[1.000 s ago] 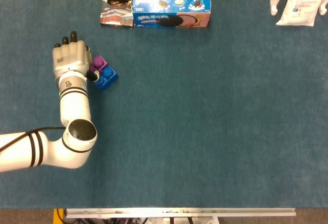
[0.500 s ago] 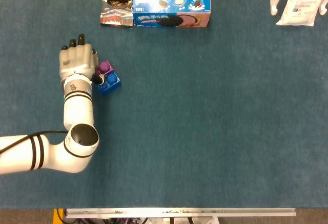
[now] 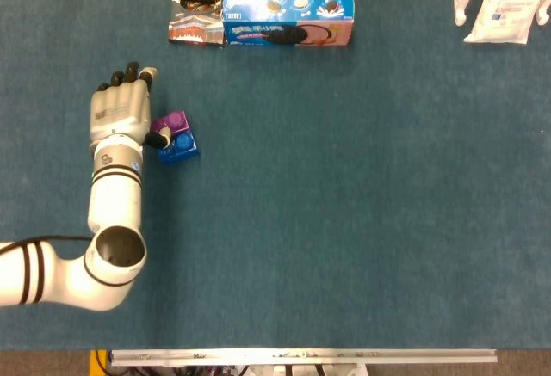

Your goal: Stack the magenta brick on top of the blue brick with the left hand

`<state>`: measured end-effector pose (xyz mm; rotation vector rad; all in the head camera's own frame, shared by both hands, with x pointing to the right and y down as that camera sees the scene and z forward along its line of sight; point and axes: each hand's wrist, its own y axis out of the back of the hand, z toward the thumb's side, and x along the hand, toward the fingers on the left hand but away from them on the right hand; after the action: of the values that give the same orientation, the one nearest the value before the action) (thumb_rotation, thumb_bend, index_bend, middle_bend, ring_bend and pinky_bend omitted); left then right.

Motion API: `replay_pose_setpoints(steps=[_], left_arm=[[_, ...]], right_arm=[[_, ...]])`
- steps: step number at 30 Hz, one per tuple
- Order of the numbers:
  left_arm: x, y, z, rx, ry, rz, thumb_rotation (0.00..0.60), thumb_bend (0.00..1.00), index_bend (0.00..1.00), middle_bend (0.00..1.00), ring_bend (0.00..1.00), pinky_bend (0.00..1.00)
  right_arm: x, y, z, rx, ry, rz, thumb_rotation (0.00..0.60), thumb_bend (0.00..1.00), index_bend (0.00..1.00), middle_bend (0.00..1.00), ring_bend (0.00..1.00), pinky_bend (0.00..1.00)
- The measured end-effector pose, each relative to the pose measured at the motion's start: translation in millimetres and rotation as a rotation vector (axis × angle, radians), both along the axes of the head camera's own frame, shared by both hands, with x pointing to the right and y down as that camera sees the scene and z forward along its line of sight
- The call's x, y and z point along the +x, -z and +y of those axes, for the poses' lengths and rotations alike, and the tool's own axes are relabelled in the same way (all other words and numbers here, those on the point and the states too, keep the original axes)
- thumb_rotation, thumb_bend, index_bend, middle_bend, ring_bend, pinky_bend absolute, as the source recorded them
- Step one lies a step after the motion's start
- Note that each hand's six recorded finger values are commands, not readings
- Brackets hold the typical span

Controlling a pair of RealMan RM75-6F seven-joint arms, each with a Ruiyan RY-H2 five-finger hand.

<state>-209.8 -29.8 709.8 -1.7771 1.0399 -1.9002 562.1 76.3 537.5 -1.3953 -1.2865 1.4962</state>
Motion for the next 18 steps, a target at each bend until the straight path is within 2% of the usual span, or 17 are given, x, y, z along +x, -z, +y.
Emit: replay_pose_setpoints(steps=[4,10,18], left_arm=[[-6.8,14.1,4.1,0.031,0.014,0.043,0.6,0.34,0.1,0.0,0.0,0.1],[-24.3,42.6,8.1,0.135,0.01,0.085,0.6,0.34,0.18,0.0,0.0,0.1],[-61.8,81.4,20.5,0.335,-0.105,0.015,0.6,0.34,0.26,0.0,0.0,0.1]], right_arm=[[-0.1,0.0,0.1,0.0,0.0,0.002,0.6,0.0,0.18,0.24,0.17,0.31],[-2.6,-2.1,0.3,-0.007,0.007,0.012,0.6,0.0,0.18,0.24,0.17,0.31],[-7.5,-10.0,-0.8,-0.031,0.019,0.036,0.6,0.0,0.18,0.24,0.17,0.31]])
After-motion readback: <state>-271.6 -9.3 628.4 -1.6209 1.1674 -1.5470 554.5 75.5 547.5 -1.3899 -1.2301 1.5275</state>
